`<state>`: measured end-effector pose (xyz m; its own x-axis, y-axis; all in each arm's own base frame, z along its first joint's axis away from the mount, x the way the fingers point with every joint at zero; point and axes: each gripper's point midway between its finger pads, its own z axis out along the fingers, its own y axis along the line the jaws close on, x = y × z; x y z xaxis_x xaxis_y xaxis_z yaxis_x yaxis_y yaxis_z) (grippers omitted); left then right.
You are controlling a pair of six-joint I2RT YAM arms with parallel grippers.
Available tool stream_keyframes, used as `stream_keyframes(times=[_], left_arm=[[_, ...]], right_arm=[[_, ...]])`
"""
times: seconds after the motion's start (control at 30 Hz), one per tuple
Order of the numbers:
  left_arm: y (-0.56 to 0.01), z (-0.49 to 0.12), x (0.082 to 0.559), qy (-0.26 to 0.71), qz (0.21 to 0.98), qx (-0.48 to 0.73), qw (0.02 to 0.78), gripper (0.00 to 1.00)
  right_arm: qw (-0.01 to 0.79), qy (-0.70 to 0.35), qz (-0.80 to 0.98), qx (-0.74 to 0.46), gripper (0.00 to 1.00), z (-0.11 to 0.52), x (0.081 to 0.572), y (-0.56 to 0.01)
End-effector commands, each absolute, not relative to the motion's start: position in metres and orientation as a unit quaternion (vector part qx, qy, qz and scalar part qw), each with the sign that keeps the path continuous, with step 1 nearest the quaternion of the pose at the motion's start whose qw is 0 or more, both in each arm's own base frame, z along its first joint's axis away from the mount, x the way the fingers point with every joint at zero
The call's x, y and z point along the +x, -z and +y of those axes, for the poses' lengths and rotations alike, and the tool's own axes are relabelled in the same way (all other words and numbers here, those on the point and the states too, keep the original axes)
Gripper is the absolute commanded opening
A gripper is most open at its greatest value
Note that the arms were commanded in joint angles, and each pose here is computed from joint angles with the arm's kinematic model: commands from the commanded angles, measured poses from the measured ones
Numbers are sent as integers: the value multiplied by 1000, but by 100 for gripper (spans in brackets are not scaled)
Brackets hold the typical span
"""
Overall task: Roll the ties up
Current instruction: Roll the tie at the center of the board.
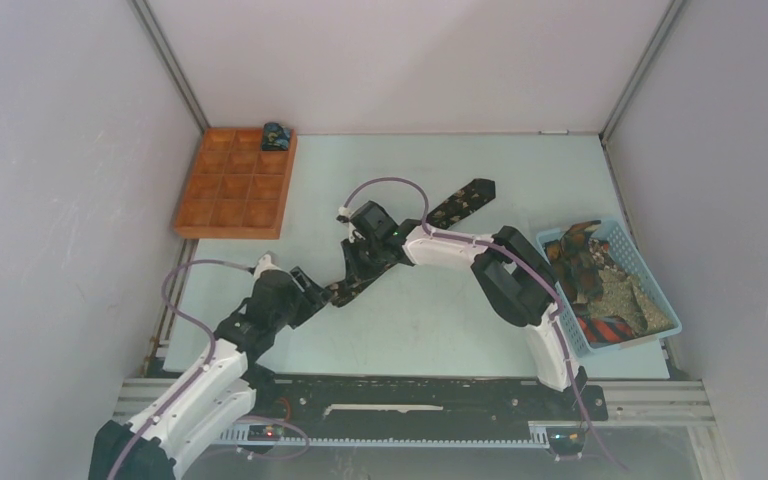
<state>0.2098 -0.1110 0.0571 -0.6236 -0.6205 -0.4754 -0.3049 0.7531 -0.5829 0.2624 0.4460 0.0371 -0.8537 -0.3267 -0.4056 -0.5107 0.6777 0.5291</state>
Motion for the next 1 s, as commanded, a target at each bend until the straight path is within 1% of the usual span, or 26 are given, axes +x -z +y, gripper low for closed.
stream_keyframes(times=[0.0,0.53,0.97], left_arm=[[-73,-122,224,259,860,-253,359,66],[-64,-134,234,278,859,-258,345,64],[-48,-135,235,268,866,-263,329,64]], right_arm=[[148,-313,912,-222,13,439,269,-27],[147,-312,912,-224,12,437,271,-25],[143,-310,913,-224,12,438,266,-23]])
